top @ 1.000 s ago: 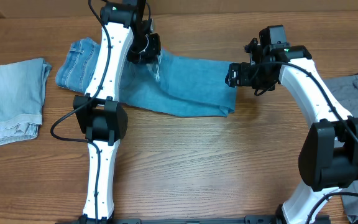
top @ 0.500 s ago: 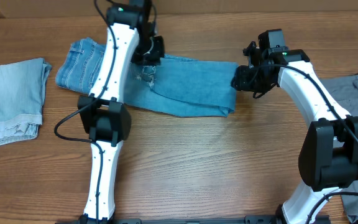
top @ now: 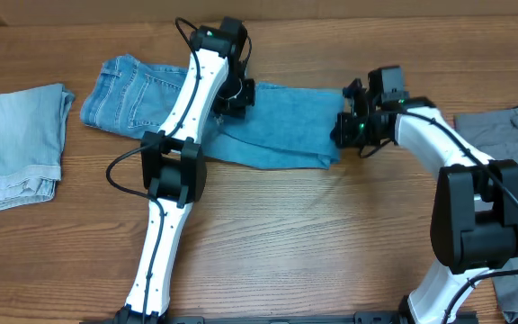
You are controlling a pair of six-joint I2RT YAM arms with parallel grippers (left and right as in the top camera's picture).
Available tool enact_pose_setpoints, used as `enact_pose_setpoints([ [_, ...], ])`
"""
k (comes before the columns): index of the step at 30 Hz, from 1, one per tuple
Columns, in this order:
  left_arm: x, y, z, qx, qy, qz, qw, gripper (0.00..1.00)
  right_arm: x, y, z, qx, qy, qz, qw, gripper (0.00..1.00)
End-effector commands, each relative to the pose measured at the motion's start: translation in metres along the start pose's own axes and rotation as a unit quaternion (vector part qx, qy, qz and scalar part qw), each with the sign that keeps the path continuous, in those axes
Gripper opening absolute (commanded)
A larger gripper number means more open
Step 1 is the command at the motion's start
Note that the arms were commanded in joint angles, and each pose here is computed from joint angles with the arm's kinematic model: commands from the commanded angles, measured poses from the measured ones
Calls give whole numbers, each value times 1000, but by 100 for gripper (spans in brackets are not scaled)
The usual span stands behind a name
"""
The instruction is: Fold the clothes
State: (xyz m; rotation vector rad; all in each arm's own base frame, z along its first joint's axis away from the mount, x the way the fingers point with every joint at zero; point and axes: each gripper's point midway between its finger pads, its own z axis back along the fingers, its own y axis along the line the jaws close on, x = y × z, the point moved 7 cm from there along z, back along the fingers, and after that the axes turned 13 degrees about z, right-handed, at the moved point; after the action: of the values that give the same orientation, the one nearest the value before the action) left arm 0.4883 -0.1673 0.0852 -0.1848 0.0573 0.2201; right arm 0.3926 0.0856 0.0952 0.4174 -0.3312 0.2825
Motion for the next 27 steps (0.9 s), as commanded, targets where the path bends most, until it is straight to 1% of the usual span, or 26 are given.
enact_pose_setpoints([
  [1,4,6,-6,18,-7,4,1000,10,-18,-3,-16,9,4,1,1000,4],
  [3,5,6,-6,18,-8,5,1000,4,-19,-3,-17,14,1,2,1000,4],
  [6,5,2,3,6,-16,8,1000,4,-2,3,-5,37,-20,7,999,4],
  [8,6,-3,15,-8,-26,5,1000,4,14,4,13,36,-35,8,999,16],
  [9,6,-4,22,-12,-32,3,999,4,20,5,23,33,-42,8,999,20],
  [10,6,-6,27,-15,-37,2,999,4,26,5,33,31,-50,8,998,27],
  [11,6,-7,33,-18,-43,1,999,5,30,3,43,27,-59,6,998,47],
  [12,7,-8,35,-20,-47,0,999,9,32,0,49,24,-64,4,998,62],
  [13,7,-8,35,-21,-48,0,999,18,31,-6,51,21,-68,-3,997,71],
  [15,8,-7,33,-17,-50,0,999,27,28,-18,53,5,-67,-16,998,84],
  [16,8,-7,32,-17,-49,0,999,31,24,-28,54,-21,-62,-25,998,91],
  [18,9,-7,29,-15,-50,0,999,35,19,-34,51,-44,-56,-26,997,93],
  [23,11,-5,26,-7,-53,1,999,38,8,-38,34,-44,-62,-11,997,93],
  [27,12,-2,26,6,-60,1,998,40,-3,-36,9,13,-66,-9,998,93],
])
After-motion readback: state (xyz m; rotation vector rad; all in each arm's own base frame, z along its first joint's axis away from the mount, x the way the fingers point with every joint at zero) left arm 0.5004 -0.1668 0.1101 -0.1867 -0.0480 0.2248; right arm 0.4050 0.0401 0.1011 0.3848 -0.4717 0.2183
